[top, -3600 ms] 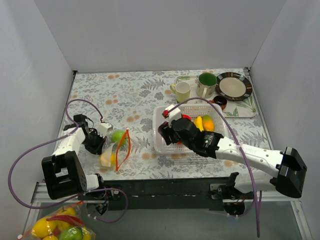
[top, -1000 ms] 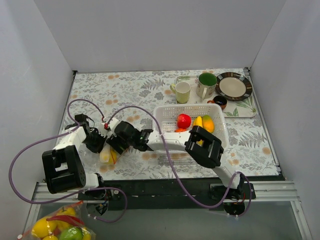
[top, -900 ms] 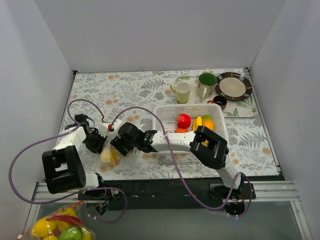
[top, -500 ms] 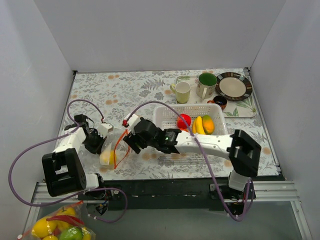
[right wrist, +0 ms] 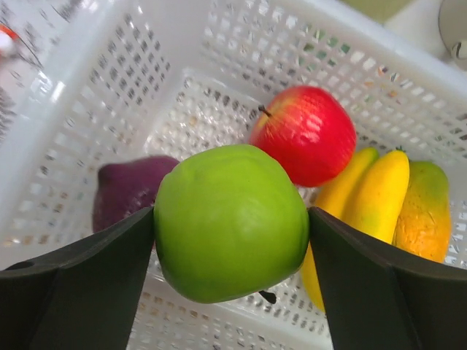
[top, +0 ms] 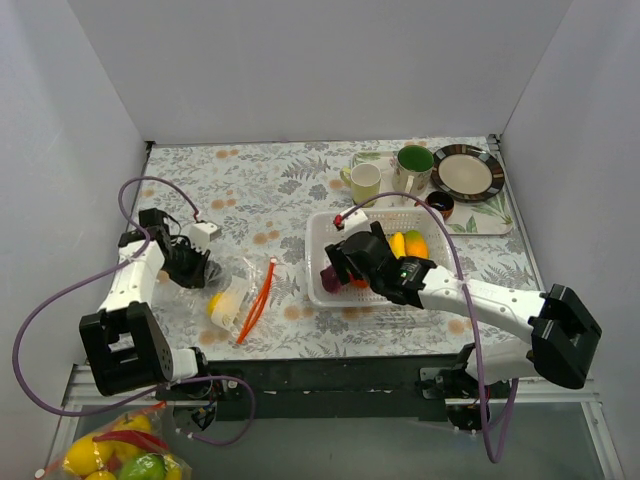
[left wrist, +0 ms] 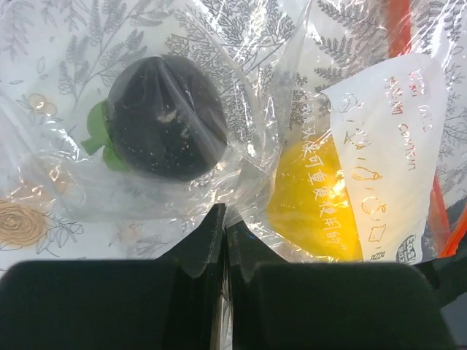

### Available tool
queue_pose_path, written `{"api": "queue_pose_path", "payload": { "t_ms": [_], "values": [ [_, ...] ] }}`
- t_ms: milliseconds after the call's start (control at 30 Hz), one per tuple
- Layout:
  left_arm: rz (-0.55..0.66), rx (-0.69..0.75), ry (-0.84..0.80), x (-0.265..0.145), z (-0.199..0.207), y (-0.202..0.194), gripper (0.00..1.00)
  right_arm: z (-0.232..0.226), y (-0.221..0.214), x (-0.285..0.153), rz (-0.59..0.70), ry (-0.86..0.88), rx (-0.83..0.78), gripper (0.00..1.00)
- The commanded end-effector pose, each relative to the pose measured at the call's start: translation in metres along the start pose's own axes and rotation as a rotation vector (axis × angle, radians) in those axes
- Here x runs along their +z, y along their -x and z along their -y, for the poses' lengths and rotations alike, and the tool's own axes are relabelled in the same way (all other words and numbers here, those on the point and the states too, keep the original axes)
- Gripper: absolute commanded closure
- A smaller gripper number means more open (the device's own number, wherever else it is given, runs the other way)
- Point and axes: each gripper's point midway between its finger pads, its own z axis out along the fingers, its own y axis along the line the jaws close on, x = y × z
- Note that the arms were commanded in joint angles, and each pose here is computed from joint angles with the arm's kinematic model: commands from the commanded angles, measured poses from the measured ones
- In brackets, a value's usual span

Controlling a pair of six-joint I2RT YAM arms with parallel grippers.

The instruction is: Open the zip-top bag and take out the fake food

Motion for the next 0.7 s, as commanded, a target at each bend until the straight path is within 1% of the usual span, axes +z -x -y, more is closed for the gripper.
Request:
{"api": "queue_pose_path", "payload": {
  "t_ms": [0, 100, 200, 267, 367, 433, 500, 567, 667],
  "values": [
    [-0.024, -0.049, -0.065, 0.011, 0.015, -0.011, 1.0, 0.008, 0.0, 0.002, -0.006, -0.063, 0.014, 0.01],
    [-0.035, -0.048, -0.045, 0.016, 0.011, -0.016, 1.0, 0.004, 0.024, -0.001, 0.026, -0.059, 0.018, 0.01],
    [-0.051, -0.048, -0.031, 0.023, 0.006, -0.021, 1.0, -0.01, 0.057, -0.01, 0.117, -0.029, 0.017, 0.01],
    [-0.067, -0.047, -0.025, 0.028, 0.004, -0.026, 1.0, -0.035, 0.077, -0.019, 0.176, 0.023, -0.02, 0.01],
    [-0.09, -0.047, -0.003, 0.036, -0.002, -0.034, 1.0, -0.078, 0.087, -0.027, 0.212, 0.098, -0.1, 0.01],
    [-0.098, -0.044, 0.02, 0.04, -0.009, -0.036, 1.0, -0.108, 0.082, -0.031, 0.218, 0.163, -0.149, 0.02],
    [-0.108, -0.046, 0.02, 0.045, -0.011, -0.039, 1.0, -0.139, 0.066, -0.025, 0.188, 0.232, -0.195, 0.01],
    [-0.112, -0.052, 0.021, 0.048, -0.012, -0.04, 1.0, -0.161, 0.047, -0.013, 0.146, 0.285, -0.224, 0.01],
    [-0.112, -0.065, 0.013, 0.052, -0.012, -0.04, 1.0, -0.193, 0.033, -0.004, 0.13, 0.377, -0.233, 0.01]
  ]
}}
